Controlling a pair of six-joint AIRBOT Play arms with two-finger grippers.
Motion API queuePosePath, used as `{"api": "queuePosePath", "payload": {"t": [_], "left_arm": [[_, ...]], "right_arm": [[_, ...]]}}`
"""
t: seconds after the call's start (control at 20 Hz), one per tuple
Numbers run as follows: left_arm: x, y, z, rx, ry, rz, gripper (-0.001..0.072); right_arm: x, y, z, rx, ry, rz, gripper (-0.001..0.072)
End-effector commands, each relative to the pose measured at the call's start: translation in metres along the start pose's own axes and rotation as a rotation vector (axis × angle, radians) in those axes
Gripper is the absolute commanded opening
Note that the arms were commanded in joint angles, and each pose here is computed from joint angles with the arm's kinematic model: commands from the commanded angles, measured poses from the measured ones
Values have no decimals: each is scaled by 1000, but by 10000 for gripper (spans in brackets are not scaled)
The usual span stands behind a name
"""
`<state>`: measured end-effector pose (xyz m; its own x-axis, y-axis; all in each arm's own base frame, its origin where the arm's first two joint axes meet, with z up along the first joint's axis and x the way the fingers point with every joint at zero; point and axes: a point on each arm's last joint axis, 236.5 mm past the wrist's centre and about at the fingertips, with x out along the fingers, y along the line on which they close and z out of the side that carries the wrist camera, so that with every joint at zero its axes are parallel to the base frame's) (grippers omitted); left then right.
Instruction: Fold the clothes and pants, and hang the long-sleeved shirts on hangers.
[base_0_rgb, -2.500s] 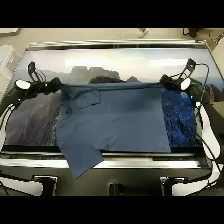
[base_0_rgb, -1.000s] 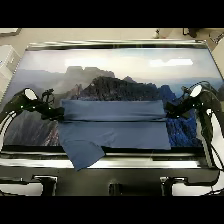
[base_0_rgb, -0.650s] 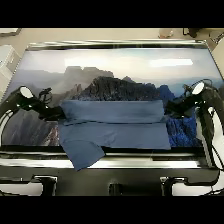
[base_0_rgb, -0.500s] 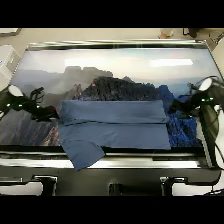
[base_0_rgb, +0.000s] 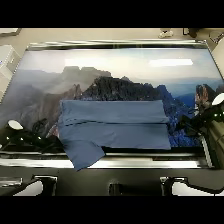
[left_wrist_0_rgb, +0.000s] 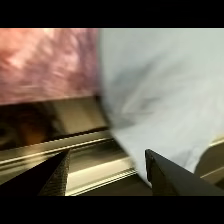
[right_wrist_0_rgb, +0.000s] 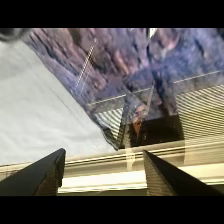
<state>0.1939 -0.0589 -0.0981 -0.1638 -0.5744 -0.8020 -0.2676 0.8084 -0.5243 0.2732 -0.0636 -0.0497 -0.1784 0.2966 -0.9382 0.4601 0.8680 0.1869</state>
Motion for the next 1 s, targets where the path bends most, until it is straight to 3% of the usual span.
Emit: {"api": "queuePosePath", "payload": {"t": [0.0,0.2,0.25,0.45,0.75,0.95], "left_arm": [[29,-17,-11,-20,-29,-99,484],[43,-30,-12,3,-25,-94,478],[45,-32,-15,17,-14,-89,413],[45,-36,-28,46,39,-102,24],[42,-39,-25,85,32,-105,21],[33,-43,-17,95,15,-111,21]], "right_arm": [[5,2,-9,-1,15,23,530],[5,6,-9,-1,18,40,530],[5,6,-11,-3,24,40,530],[8,4,-18,-16,49,34,531],[72,3,-68,-39,202,97,570],[87,8,-63,-25,160,131,563]]}}
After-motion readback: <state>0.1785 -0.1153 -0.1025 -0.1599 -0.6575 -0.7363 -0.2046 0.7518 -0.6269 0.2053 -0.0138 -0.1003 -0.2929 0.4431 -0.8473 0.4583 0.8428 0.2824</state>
